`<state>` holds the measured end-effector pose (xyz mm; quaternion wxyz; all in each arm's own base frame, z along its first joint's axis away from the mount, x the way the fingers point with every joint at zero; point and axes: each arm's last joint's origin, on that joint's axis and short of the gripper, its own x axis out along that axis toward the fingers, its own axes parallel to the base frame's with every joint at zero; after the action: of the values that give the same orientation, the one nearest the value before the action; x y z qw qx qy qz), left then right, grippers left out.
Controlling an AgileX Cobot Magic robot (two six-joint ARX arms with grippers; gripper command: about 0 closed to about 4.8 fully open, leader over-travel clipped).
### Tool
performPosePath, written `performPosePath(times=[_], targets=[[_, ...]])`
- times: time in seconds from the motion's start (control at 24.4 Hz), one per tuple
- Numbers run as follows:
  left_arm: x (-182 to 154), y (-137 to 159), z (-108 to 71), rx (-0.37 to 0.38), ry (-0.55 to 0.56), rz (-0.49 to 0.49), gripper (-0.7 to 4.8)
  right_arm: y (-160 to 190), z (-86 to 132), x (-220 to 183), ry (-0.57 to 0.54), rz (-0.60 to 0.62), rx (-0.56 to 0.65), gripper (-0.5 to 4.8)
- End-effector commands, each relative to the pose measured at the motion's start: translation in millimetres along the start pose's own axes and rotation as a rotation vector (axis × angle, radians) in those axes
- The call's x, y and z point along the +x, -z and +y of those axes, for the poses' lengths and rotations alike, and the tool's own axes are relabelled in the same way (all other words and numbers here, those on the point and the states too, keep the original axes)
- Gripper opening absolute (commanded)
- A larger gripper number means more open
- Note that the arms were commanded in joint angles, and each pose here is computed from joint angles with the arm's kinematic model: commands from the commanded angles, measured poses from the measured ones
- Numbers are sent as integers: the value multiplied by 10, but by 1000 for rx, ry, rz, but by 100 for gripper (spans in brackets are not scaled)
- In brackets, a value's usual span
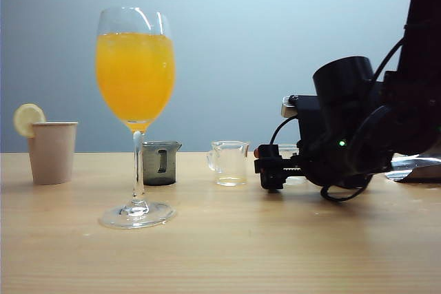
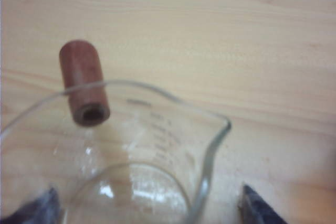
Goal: Pick up the third measuring cup from the left, pour the pineapple juice inside into the goblet, and finally put the measuring cup back in its original place.
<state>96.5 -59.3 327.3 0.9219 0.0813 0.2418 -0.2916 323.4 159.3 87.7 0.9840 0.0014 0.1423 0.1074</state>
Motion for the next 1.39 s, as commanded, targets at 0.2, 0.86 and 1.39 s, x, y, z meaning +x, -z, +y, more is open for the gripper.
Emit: performPosePath(times=[0.2, 0.86, 1.39], targets=[[-14, -15, 0, -2, -2, -12, -5, -37, -48, -284, -49, -22, 8, 462], [-14, -15, 0, -2, -2, -12, -5, -800, -345, -1843, -101, -112, -21, -3], [-14, -15, 0, -2, -2, -12, -5, -891, -592, -2807, -70, -202, 32, -3]])
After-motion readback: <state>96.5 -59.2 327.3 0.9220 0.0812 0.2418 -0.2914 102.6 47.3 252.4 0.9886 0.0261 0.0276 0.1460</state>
